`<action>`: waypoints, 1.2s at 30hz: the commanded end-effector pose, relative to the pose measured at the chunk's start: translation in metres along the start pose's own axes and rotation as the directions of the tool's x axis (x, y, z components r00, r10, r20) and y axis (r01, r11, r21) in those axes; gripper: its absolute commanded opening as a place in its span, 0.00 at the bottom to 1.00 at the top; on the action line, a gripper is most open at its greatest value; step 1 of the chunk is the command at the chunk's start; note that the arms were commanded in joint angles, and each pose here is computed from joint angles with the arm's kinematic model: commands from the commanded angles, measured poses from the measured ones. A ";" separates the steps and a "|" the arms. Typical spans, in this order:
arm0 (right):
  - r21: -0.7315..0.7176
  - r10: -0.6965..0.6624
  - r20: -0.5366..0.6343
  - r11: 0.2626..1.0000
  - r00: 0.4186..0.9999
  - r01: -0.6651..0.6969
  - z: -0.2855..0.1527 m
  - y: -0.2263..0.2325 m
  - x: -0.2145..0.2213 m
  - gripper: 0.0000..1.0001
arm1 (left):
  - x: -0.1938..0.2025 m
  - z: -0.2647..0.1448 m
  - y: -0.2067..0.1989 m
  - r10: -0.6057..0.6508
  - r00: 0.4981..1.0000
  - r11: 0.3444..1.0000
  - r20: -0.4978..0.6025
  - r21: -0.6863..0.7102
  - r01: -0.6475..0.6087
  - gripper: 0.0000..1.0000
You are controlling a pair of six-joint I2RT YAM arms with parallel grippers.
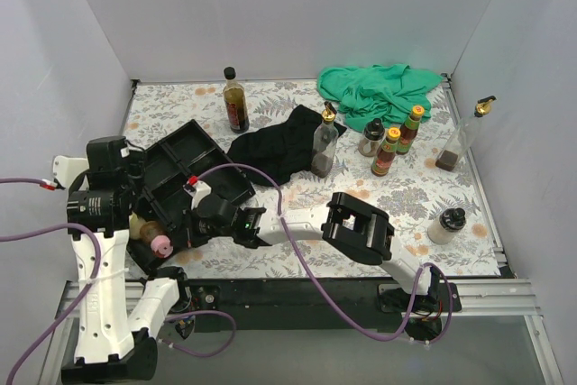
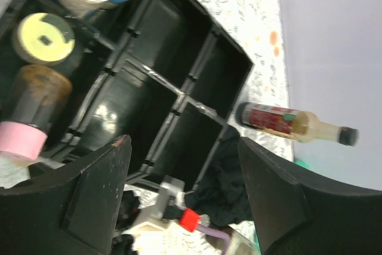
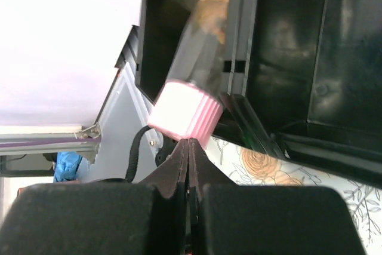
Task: Organize the condiment bottles
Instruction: Adjust the bottle in the storage box.
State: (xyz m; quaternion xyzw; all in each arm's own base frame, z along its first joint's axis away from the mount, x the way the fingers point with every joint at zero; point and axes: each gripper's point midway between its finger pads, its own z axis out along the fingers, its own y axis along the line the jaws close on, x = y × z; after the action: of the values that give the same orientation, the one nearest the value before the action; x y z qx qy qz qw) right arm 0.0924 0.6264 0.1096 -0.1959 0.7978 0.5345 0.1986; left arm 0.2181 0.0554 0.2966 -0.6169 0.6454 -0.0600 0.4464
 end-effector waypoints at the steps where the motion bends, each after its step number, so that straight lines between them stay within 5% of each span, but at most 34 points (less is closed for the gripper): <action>1: -0.082 -0.077 0.042 0.993 0.996 0.080 0.005 0.028 -0.017 0.01 | -0.003 0.003 0.039 0.079 0.996 0.986 0.030 -0.149 -0.074 0.72; 7: -0.132 -0.170 0.032 0.976 0.985 0.173 0.000 0.040 -0.022 0.01 | -0.017 0.000 0.049 0.112 0.990 0.971 0.089 -0.221 -0.090 0.72; 13: -0.103 -0.278 0.109 0.952 0.954 0.289 -0.067 0.043 -0.064 0.14 | 0.009 0.020 0.045 0.154 0.987 0.948 -0.044 -0.275 -0.160 0.69; 19: 0.064 -0.342 0.131 0.940 0.931 0.336 -0.138 -0.001 -0.064 0.28 | 0.026 0.026 0.078 0.106 0.993 0.936 -0.056 -0.332 -0.119 0.68; 27: 0.267 -0.366 0.146 0.909 0.919 0.320 -0.209 -0.049 -0.064 0.32 | 0.068 0.036 0.121 0.027 0.986 0.898 -0.166 -0.428 -0.096 0.67; 36: 0.423 -0.438 0.168 0.841 0.883 0.337 -0.274 -0.060 -0.080 0.36 | 0.092 0.045 0.161 0.001 0.977 0.829 -0.213 -0.546 -0.120 0.84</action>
State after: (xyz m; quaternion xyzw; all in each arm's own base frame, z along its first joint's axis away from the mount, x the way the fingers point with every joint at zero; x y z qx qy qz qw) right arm 0.1479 0.3833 0.1743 -0.2508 0.8054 0.3704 0.3889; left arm 0.1596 0.0396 0.1381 -0.6593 0.7151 0.0647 0.2229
